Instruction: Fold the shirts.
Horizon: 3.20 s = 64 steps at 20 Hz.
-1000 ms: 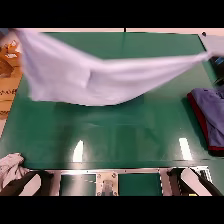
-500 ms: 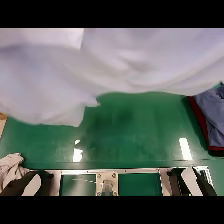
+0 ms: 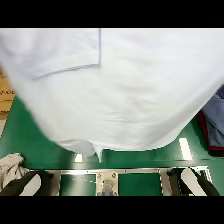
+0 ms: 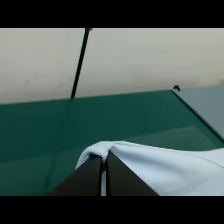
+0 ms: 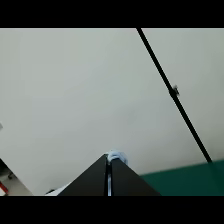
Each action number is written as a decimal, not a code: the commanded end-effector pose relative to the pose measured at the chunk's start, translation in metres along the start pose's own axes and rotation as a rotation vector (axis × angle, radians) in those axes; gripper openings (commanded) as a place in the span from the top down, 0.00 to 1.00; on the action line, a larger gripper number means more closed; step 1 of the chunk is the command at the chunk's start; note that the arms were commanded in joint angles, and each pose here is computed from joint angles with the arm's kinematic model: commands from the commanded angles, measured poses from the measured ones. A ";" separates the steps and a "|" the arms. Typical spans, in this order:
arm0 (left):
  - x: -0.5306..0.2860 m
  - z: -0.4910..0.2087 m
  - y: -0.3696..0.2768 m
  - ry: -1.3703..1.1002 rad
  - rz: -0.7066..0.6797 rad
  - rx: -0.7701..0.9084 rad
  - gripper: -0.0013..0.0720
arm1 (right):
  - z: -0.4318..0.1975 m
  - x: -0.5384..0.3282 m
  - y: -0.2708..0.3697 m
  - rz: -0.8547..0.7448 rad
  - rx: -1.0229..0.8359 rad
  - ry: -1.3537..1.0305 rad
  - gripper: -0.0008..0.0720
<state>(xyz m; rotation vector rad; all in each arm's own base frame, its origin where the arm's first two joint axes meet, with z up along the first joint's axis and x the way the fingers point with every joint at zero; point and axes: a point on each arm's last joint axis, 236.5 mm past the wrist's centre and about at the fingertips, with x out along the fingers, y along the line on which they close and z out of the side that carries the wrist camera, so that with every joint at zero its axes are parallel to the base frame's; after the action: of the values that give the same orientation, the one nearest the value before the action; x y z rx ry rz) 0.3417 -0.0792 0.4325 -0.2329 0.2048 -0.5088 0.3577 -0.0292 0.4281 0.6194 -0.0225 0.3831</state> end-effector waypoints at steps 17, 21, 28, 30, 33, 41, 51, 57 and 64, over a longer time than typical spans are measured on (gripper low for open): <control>0.239 -0.337 0.254 0.399 0.245 -0.531 0.94 | -0.337 0.137 -0.313 -0.345 0.566 0.495 0.97; 0.218 -0.362 0.239 0.557 0.176 -0.516 0.94 | -0.350 0.114 -0.302 -0.314 0.619 0.603 0.97; 0.208 -0.396 0.220 0.695 0.155 -0.466 0.94 | -0.395 0.078 -0.311 -0.402 0.642 0.704 0.97; 0.209 -0.396 0.220 0.693 0.157 -0.464 0.94 | -0.395 0.076 -0.314 -0.409 0.640 0.703 0.97; 0.206 -0.397 0.217 0.711 0.148 -0.481 0.71 | -0.390 0.069 -0.311 -0.380 0.668 0.719 0.74; 0.123 -0.370 0.203 0.949 0.008 -0.706 0.94 | -0.351 -0.009 -0.298 -0.298 0.852 0.828 0.97; -0.007 -0.436 0.126 1.052 0.250 -0.697 0.94 | -0.415 -0.130 -0.208 -0.544 0.680 0.882 0.97; -0.038 -0.515 0.084 1.043 0.314 -0.883 0.21 | -0.443 -0.142 -0.200 -0.590 0.765 0.707 0.66; 0.014 -0.537 0.074 0.855 0.367 -0.819 0.22 | -0.452 -0.148 -0.232 -0.737 0.796 0.624 0.39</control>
<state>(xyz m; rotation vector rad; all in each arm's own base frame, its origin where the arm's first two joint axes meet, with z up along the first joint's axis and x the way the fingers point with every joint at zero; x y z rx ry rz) 0.2348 -0.1111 -0.0933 -0.7530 1.3818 -0.1611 0.2577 0.0146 -0.0784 1.1947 0.9931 -0.0919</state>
